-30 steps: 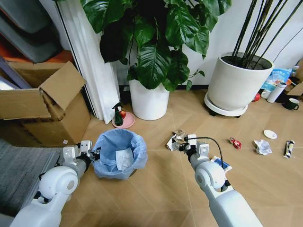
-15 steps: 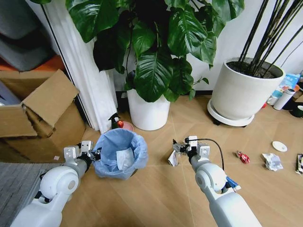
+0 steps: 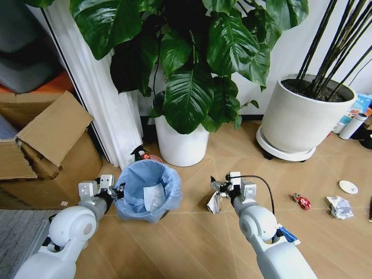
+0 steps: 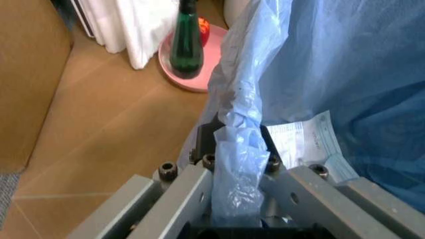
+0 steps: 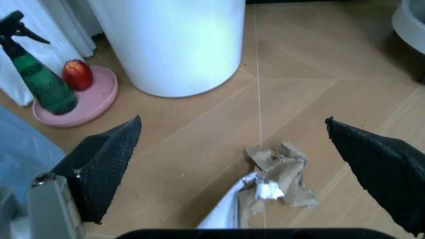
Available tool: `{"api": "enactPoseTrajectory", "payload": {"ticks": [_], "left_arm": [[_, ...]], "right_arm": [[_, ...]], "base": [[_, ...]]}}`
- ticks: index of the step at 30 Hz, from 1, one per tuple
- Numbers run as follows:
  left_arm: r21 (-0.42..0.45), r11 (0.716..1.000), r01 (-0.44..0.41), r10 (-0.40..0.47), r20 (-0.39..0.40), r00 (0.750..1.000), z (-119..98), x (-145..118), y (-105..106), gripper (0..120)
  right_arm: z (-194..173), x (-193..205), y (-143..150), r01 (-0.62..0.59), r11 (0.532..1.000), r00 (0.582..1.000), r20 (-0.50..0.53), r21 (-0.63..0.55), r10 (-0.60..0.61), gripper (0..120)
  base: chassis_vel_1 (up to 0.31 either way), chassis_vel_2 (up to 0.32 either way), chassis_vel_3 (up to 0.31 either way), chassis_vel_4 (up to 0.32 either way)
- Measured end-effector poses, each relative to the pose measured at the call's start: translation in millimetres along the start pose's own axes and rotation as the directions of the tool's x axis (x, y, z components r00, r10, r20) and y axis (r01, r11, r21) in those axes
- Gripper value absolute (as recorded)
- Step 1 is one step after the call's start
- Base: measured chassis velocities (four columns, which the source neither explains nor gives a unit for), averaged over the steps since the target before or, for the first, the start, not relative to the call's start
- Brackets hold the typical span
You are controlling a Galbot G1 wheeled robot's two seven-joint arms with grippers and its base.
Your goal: Pick up the trash bin and place the garbage on the floor into it.
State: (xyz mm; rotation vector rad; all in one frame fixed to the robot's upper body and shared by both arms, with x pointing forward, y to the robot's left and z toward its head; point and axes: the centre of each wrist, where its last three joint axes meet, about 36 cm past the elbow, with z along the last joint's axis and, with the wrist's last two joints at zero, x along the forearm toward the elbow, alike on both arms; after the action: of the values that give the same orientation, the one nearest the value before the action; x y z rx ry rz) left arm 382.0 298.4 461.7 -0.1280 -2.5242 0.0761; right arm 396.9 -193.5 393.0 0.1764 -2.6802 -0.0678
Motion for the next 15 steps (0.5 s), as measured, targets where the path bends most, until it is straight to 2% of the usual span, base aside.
{"api": "enactPoseTrajectory", "payload": {"ticks": [6, 15], "left_arm": [[-0.006, 1.0, -0.006, 0.006, -0.01, 1.0, 4.7, 1.6, 1.8, 0], [-0.018, 1.0, 0.019, -0.019, -0.001, 1.0, 7.4, -1.3, 6.6, 0]], "right_arm": [[3.4, 1.5, 1.5, -0.005, 1.0, 1.0, -0.003, 0.0, 0.005, 100], [16.3, -3.3, 0.6, -0.026, 0.999, 1.0, -0.001, 0.023, 0.026, 100]], "base": [[-0.128, -0.125, 0.128, 0.124], [-0.181, -0.178, 0.196, 0.185]]}}
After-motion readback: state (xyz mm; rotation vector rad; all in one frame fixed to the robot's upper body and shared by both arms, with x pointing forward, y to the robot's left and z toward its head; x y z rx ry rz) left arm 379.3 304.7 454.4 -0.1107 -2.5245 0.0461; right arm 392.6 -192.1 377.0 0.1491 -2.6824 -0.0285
